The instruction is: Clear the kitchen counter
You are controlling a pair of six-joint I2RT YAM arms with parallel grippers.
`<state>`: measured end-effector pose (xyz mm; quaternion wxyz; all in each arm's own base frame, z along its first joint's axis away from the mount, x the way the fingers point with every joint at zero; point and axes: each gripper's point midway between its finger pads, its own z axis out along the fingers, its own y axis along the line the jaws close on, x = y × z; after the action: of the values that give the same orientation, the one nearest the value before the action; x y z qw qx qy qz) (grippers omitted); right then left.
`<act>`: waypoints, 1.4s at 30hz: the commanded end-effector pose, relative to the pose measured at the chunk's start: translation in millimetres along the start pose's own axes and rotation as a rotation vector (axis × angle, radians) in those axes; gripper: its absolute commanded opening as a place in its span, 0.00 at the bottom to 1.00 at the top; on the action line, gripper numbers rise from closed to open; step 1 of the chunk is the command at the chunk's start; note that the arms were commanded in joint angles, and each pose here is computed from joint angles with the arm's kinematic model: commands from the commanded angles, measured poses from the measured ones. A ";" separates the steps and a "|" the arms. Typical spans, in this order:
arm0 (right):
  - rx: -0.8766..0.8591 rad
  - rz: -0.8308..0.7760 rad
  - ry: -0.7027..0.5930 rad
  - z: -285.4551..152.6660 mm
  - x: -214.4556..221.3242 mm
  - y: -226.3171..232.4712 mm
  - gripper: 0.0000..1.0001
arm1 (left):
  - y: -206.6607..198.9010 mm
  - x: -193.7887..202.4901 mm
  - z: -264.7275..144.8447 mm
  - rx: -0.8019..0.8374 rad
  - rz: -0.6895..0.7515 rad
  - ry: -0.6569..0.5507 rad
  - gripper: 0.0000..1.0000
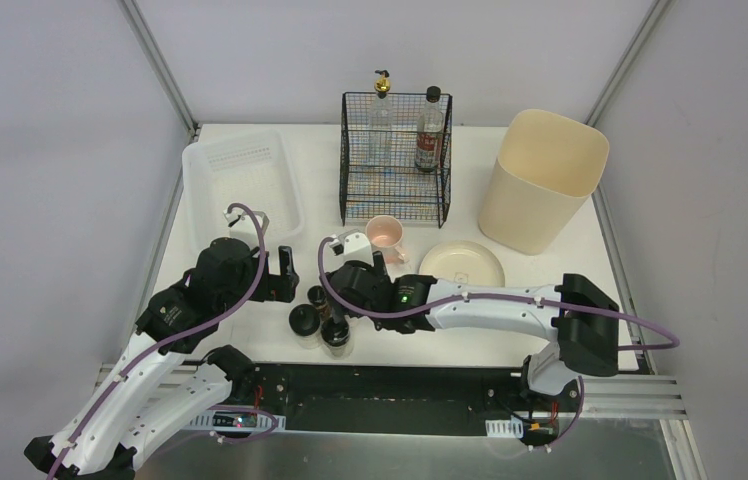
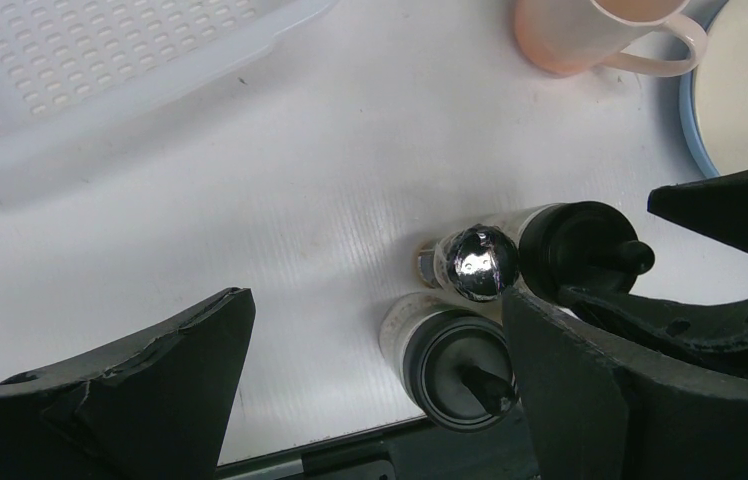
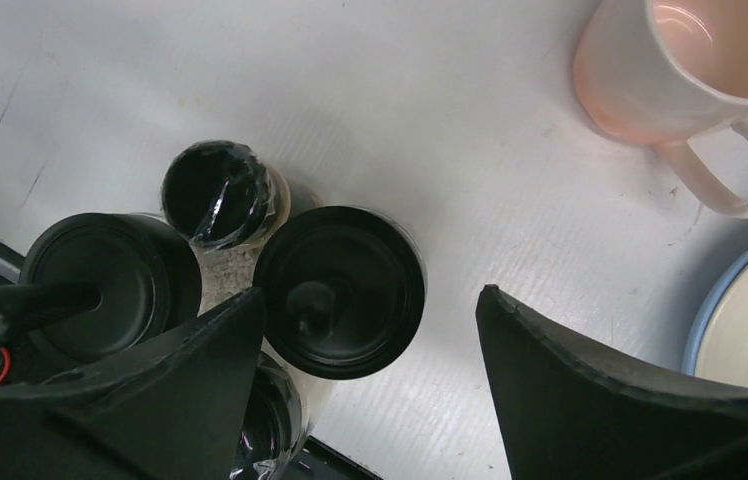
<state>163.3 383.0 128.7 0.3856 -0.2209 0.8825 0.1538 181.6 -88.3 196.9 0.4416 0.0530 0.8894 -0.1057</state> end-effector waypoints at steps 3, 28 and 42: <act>-0.025 -0.006 -0.026 -15.6 -7.3 8.4 0.82 | 2.4 -2.1 -1.3 -0.012 -0.019 -0.008 1.00; -0.041 -0.047 -0.017 -6.0 -7.7 27.4 0.83 | 1.8 -2.1 -1.3 -0.009 -0.019 -0.007 1.00; 0.007 -0.061 0.018 15.6 10.1 14.6 0.82 | 1.4 -1.2 -0.7 -0.008 -0.018 -0.001 1.00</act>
<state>154.3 401.4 124.6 0.3846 -0.2484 0.8764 0.1496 181.6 -88.4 196.8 0.4413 0.0531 0.8895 -0.1057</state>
